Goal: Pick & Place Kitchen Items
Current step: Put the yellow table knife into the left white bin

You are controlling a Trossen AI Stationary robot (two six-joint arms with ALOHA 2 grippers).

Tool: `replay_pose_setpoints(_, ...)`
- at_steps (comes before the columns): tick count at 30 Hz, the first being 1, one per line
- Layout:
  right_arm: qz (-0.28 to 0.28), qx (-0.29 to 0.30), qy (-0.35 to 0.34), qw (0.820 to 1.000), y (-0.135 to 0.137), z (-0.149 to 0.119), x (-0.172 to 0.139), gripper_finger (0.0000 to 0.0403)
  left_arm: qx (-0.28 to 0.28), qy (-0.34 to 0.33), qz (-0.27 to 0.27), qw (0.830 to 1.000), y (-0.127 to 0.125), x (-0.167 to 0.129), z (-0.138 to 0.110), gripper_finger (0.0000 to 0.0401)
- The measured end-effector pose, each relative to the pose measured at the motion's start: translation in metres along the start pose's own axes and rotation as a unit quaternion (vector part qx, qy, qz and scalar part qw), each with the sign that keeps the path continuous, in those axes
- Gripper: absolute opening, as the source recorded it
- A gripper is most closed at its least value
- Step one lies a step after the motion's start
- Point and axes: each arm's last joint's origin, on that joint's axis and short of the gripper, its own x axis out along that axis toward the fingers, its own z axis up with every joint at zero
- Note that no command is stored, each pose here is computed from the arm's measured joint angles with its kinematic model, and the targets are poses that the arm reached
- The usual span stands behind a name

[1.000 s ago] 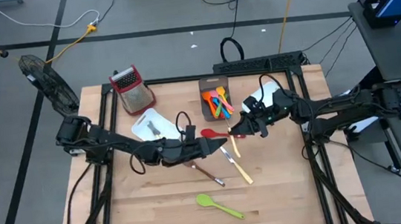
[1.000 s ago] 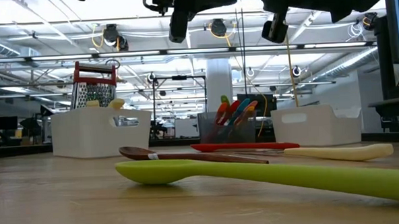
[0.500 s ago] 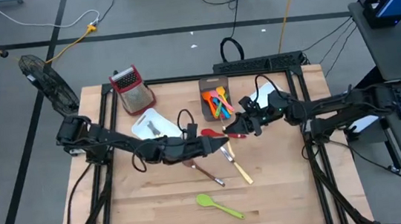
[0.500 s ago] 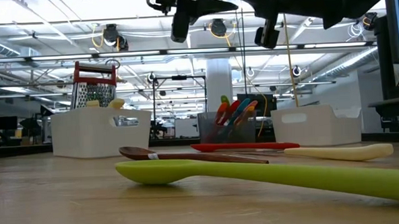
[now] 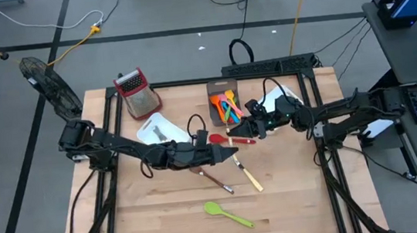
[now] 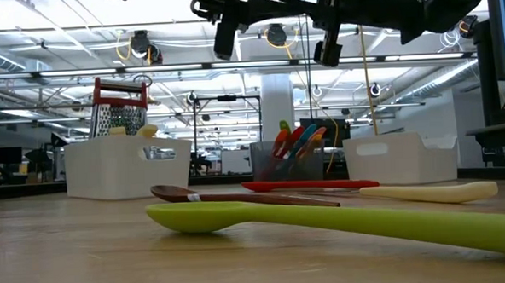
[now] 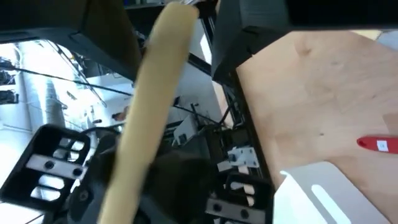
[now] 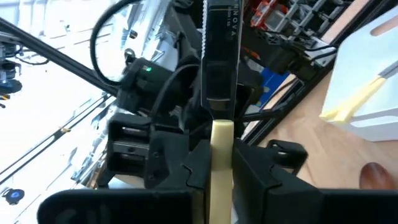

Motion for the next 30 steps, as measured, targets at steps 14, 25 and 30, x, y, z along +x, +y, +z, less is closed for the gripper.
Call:
replay_pose_setpoints(14,-0.014,0.008,-0.006,1.0,-0.002,-0.001,0.0,0.0033,0.024,0.03,-0.011,0.999,0.003,0.006,0.016,0.0068)
replay_pose_setpoints(25,-0.038,-0.007,0.007,0.999,-0.007,-0.003,-0.001,0.0089,0.002,0.051,0.025,0.998,0.01,0.006,0.015,0.0068)
replay_pose_setpoints(30,-0.053,-0.001,0.02,0.998,-0.01,-0.005,-0.002,0.0093,-0.011,0.059,0.064,0.996,0.016,0.003,0.011,0.0068)
